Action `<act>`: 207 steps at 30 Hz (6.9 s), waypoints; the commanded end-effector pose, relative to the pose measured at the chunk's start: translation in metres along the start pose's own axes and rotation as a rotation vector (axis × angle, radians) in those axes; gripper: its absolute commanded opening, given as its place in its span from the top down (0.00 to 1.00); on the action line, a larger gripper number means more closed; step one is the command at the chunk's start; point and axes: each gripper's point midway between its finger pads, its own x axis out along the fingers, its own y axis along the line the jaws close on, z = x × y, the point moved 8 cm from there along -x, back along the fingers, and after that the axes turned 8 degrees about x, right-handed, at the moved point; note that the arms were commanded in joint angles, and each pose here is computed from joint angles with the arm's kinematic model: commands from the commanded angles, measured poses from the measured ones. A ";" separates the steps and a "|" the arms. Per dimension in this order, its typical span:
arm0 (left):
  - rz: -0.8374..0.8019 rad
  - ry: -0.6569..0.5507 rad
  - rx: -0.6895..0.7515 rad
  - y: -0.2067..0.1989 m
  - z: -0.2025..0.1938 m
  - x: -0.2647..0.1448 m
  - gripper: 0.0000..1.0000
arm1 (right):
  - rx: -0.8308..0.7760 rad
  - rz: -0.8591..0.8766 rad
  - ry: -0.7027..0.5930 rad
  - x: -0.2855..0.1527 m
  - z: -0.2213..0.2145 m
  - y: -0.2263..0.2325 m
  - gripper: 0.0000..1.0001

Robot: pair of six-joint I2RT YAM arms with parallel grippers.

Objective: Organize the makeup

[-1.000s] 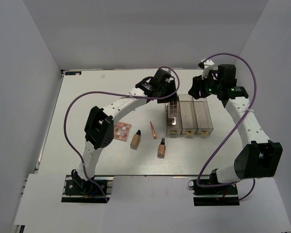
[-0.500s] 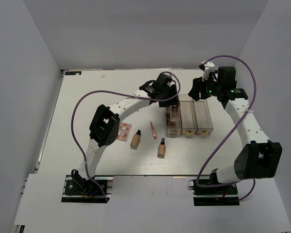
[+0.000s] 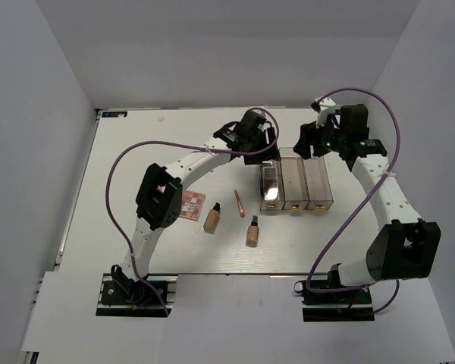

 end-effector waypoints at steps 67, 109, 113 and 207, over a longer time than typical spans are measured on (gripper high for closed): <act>0.549 0.353 0.217 0.213 -0.082 -0.126 0.02 | -0.111 0.331 0.084 0.011 -0.013 0.028 0.20; 0.276 -0.176 -0.967 0.179 -0.170 -0.221 0.26 | -0.230 0.737 0.455 0.216 -0.046 0.222 0.11; 0.280 -0.195 -1.007 0.190 -0.174 -0.211 0.26 | -0.226 0.730 0.468 0.228 -0.056 0.234 0.11; 0.354 -0.311 -1.059 0.248 -0.172 -0.146 0.29 | -0.234 0.922 0.544 0.200 -0.088 0.269 0.31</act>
